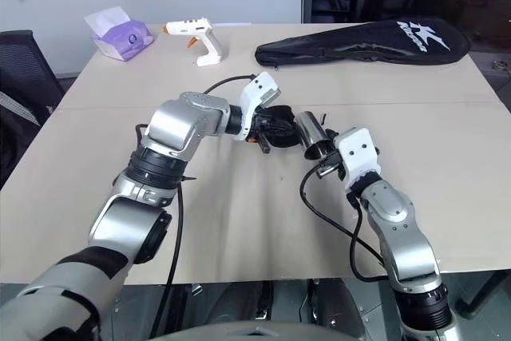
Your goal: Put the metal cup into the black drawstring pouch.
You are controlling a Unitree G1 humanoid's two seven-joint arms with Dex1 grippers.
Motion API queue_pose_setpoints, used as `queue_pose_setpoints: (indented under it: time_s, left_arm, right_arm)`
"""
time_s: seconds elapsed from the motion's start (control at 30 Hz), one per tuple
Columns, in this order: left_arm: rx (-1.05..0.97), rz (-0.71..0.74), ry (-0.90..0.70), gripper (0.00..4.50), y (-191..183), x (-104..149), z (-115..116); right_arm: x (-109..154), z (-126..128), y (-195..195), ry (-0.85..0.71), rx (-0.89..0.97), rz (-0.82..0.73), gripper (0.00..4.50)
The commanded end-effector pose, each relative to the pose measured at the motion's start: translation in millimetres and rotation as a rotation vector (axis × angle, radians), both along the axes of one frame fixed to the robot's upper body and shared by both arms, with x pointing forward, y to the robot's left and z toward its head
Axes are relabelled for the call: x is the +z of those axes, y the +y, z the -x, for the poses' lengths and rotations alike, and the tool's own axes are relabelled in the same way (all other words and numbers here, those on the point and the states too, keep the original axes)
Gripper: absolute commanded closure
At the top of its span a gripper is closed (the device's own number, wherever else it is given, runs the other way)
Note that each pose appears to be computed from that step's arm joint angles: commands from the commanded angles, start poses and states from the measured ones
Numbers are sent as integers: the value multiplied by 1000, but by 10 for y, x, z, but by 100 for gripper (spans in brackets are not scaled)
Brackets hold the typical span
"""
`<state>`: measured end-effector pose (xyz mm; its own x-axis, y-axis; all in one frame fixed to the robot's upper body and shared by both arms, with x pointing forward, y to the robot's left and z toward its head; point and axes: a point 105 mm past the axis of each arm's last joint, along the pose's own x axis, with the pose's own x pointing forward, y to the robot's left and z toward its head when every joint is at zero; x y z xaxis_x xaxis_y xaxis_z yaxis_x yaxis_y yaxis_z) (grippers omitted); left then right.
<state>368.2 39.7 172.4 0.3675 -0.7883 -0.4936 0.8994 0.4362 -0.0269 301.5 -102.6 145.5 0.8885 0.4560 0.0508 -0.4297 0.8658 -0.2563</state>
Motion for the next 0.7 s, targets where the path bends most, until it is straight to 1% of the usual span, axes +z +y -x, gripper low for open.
queue_pose_setpoints:
  time_s: [0.03, 0.23, 0.4, 0.7]
  left_arm:
    - [-24, 62, -57, 450, -88, 263, 4]
    - [22, 41, -48, 450, -11, 232, -51]
    - [39, 40, -29, 450, -19, 204, -51]
    - [34, 67, -6, 450, -36, 218, -50]
  right_arm:
    - [26, 40, 103, -20, 46, 1, 446]
    - [68, 35, 57, -33, 18, -27, 446]
    - [68, 75, 108, -44, 46, -49, 446]
    - [-183, -20, 196, 5, 73, 18, 446]
